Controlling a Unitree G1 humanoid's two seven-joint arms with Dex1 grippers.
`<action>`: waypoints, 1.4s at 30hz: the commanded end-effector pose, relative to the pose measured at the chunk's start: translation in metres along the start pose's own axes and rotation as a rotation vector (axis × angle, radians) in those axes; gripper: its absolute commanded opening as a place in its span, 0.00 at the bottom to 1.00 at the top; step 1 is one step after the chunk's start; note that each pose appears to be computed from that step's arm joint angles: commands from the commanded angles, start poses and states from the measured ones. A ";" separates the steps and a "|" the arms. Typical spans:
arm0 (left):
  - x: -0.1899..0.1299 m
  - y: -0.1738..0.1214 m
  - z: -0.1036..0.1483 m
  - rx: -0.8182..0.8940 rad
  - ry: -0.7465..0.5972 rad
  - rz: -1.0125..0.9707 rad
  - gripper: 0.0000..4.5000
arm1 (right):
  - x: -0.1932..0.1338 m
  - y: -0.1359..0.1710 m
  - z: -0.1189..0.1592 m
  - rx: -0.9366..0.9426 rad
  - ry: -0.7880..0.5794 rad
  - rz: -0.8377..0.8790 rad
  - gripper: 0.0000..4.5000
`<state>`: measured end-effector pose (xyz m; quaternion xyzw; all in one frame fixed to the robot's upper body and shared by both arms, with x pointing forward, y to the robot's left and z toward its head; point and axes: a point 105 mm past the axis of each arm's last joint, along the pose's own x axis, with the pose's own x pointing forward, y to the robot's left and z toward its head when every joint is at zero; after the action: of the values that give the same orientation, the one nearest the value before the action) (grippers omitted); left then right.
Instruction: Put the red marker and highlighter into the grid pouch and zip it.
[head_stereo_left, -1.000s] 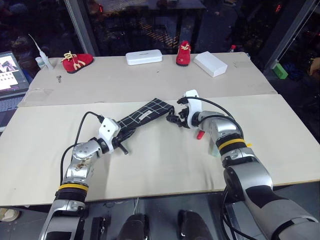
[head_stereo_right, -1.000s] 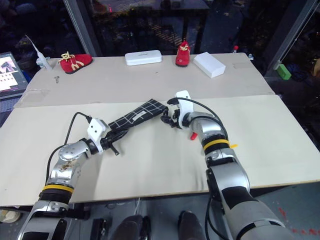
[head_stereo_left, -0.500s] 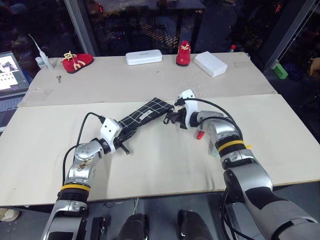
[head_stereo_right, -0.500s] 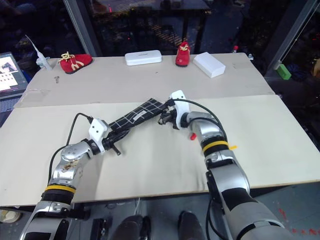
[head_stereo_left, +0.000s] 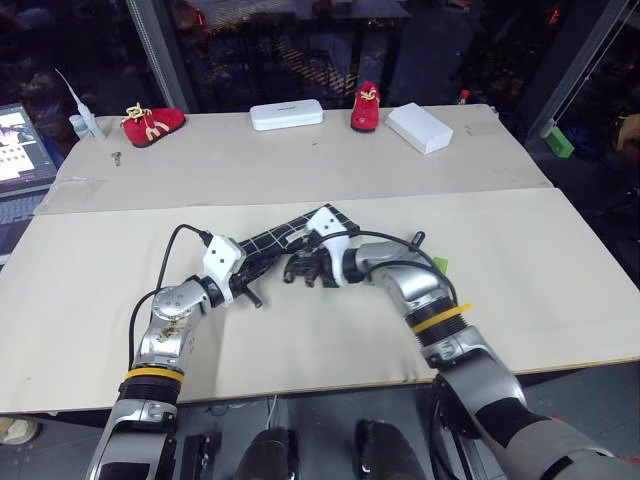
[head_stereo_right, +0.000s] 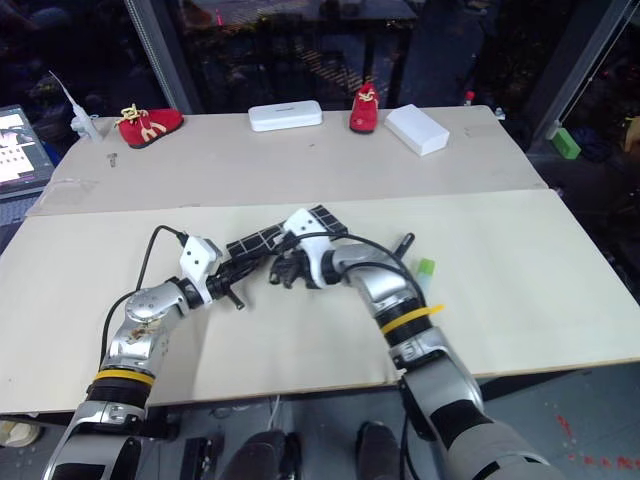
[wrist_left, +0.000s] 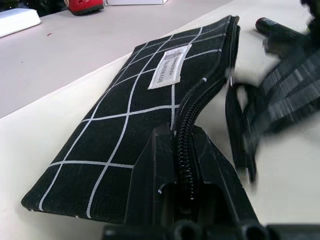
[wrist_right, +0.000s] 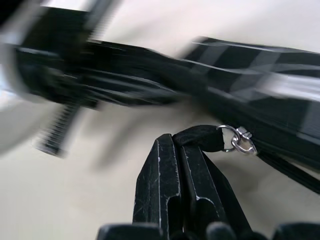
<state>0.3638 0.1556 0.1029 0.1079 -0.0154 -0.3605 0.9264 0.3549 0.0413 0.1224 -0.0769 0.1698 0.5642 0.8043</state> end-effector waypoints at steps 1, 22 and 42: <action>0.005 0.001 0.014 0.021 -0.045 -0.005 0.00 | 0.007 0.016 0.017 -0.040 -0.033 0.044 0.02; 0.004 -0.002 0.014 0.014 -0.056 -0.012 0.00 | -0.179 -0.023 0.011 -0.050 -0.029 -0.336 0.71; 0.014 -0.012 0.003 -0.028 -0.055 -0.027 0.00 | -0.233 -0.056 -0.089 0.270 0.201 -1.035 0.71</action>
<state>0.3635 0.1396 0.0915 0.0773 -0.0102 -0.3736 0.9243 0.3193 -0.2056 0.1184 -0.0885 0.2631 0.0776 0.9575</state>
